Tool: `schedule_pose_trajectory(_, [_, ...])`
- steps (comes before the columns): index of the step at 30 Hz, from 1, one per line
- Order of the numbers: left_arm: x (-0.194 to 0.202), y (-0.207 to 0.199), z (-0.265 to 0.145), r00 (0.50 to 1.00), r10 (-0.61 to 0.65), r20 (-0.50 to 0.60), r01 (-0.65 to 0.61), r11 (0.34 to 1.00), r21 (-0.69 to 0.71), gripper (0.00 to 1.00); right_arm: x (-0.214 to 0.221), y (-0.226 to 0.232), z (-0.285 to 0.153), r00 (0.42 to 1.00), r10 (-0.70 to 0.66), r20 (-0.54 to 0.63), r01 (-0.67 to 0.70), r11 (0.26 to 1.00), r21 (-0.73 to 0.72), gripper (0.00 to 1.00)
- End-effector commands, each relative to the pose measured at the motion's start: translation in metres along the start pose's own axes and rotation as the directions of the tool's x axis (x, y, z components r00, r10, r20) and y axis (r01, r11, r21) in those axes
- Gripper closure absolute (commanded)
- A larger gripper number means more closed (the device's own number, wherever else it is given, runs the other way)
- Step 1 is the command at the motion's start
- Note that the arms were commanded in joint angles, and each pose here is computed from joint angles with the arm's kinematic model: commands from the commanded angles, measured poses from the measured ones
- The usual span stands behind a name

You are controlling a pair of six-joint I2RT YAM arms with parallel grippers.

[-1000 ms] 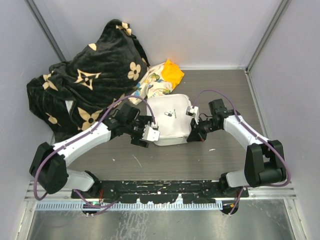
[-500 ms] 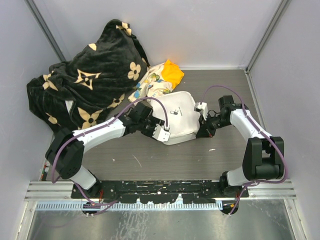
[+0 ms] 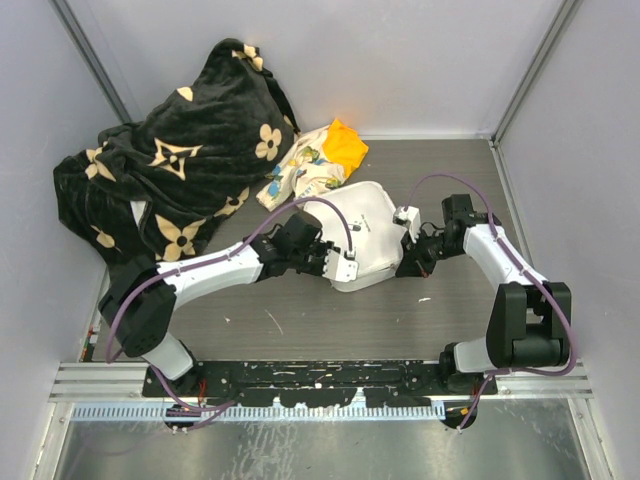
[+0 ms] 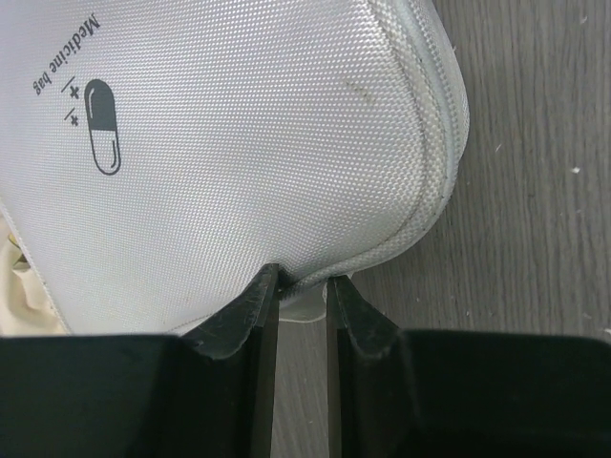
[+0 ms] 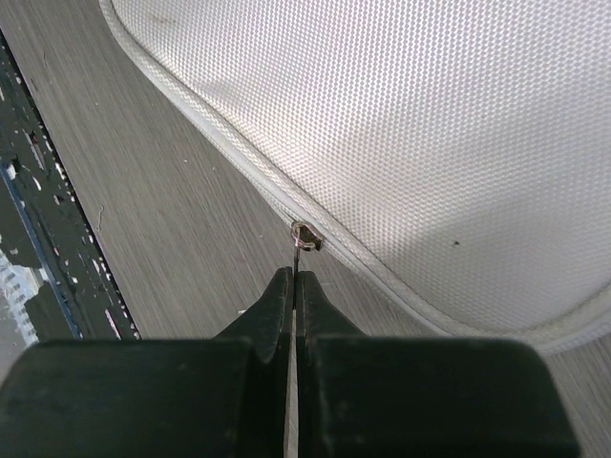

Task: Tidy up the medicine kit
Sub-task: Zip the medicine box at the center of the board.

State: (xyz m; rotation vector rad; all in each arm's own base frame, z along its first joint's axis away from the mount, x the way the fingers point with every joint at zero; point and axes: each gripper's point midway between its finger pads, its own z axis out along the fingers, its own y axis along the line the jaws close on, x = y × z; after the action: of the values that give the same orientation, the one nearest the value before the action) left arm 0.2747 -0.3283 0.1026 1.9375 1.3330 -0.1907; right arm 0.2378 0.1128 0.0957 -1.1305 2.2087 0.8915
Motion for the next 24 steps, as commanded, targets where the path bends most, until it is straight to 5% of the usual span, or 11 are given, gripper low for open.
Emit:
schedule_pose_trajectory(1, [-0.022, -0.023, 0.021, 0.977, -0.200, 0.070, 0.196, 0.979, 0.064, 0.90, -0.031, 0.030, -0.003, 0.989, -0.013, 0.148, 0.027, 0.996, -0.091, 0.99])
schedule_pose_trajectory(8, [-0.039, -0.025, 0.025, 0.928, -0.354, 0.120, 0.346, 0.935, 0.080, 1.00, -0.032, 0.043, 0.006, 0.986, -0.039, 0.160, 0.057, 0.993, -0.106, 0.99])
schedule_pose_trajectory(24, [-0.079, -0.051, 0.041, 0.878, -0.470, 0.097, 0.464, 0.882, 0.079, 1.00, -0.063, 0.075, 0.024, 0.979, -0.037, 0.203, 0.087, 0.966, -0.244, 0.99])
